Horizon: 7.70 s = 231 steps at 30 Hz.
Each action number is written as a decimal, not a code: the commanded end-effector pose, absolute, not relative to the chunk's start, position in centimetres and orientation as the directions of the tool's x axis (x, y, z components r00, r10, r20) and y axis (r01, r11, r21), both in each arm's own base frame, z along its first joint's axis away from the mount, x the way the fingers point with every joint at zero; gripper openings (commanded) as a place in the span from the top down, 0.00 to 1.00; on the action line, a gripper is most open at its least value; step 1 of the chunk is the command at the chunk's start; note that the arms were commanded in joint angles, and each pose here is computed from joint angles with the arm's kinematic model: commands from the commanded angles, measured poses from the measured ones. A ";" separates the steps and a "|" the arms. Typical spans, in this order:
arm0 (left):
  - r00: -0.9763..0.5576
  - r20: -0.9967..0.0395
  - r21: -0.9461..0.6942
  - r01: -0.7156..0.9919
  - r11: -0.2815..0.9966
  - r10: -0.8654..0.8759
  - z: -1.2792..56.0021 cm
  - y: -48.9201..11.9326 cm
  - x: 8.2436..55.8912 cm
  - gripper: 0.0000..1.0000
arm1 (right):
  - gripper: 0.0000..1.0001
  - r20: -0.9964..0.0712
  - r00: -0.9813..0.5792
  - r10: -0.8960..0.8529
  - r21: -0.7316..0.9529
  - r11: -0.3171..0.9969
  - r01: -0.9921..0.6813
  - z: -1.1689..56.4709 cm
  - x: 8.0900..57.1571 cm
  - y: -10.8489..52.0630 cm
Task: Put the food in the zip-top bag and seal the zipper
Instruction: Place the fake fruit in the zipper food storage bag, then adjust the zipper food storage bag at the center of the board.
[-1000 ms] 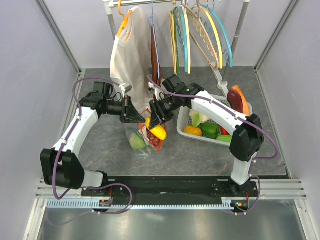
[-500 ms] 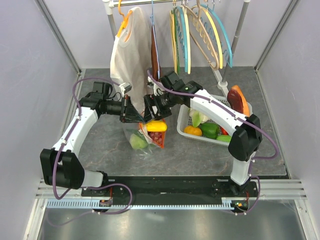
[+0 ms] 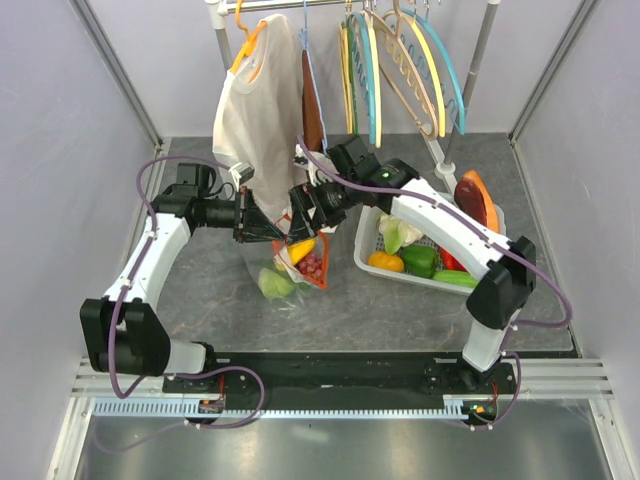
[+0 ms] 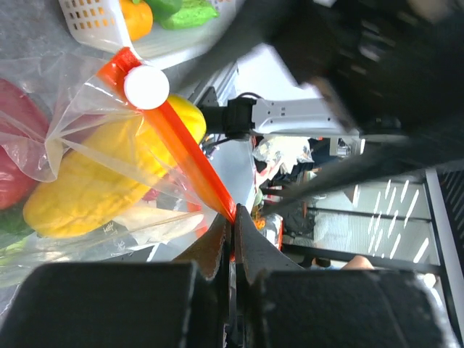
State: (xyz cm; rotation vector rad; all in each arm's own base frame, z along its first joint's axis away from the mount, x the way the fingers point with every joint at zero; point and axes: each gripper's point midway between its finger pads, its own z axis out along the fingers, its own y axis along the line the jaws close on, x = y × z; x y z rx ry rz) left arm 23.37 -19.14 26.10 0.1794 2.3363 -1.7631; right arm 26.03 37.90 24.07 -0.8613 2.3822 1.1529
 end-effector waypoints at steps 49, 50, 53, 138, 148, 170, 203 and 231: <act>-0.956 -0.294 -0.933 0.286 0.217 -0.004 27.8 -18.5 19.5 0.98 | 0.38 -0.849 -0.203 -0.488 -0.022 0.416 -0.909 25.7 28.1 39.0; -0.956 -0.292 -0.934 0.285 0.216 -0.004 27.8 -18.5 19.5 0.98 | 0.38 -0.849 -0.209 -0.486 -0.015 0.417 -0.909 25.6 28.2 39.3; -0.955 -0.296 -0.936 0.290 0.199 0.002 28.2 -18.6 19.3 0.98 | 0.38 -0.849 -0.210 -0.485 -0.003 0.401 -0.916 25.4 27.9 40.1; -0.078 -0.973 -0.028 0.975 0.222 0.217 28.0 -18.0 18.3 0.98 | 0.25 -0.852 -0.239 -0.466 0.137 0.242 -0.961 23.8 21.8 28.3; -0.101 -0.971 -0.049 0.971 0.233 0.218 28.2 -18.1 19.0 0.98 | 0.35 -0.823 -0.286 -0.490 0.200 0.221 -0.955 19.8 22.1 29.4; -0.105 -0.970 -0.054 0.972 0.227 0.219 27.8 -18.1 18.9 0.98 | 0.59 -0.811 -0.287 -0.509 0.204 0.215 -0.955 15.9 22.0 32.3; -0.112 -0.974 -0.063 0.969 0.238 0.198 27.6 -17.5 17.5 0.98 | 1.00 -0.620 -0.258 -0.741 0.206 0.164 -0.965 25.3 18.6 28.2; -0.307 -0.929 -0.231 0.917 0.325 0.205 27.4 -17.2 19.3 0.98 | 0.04 -0.940 0.063 -0.334 -0.108 0.118 -0.987 38.4 24.4 34.5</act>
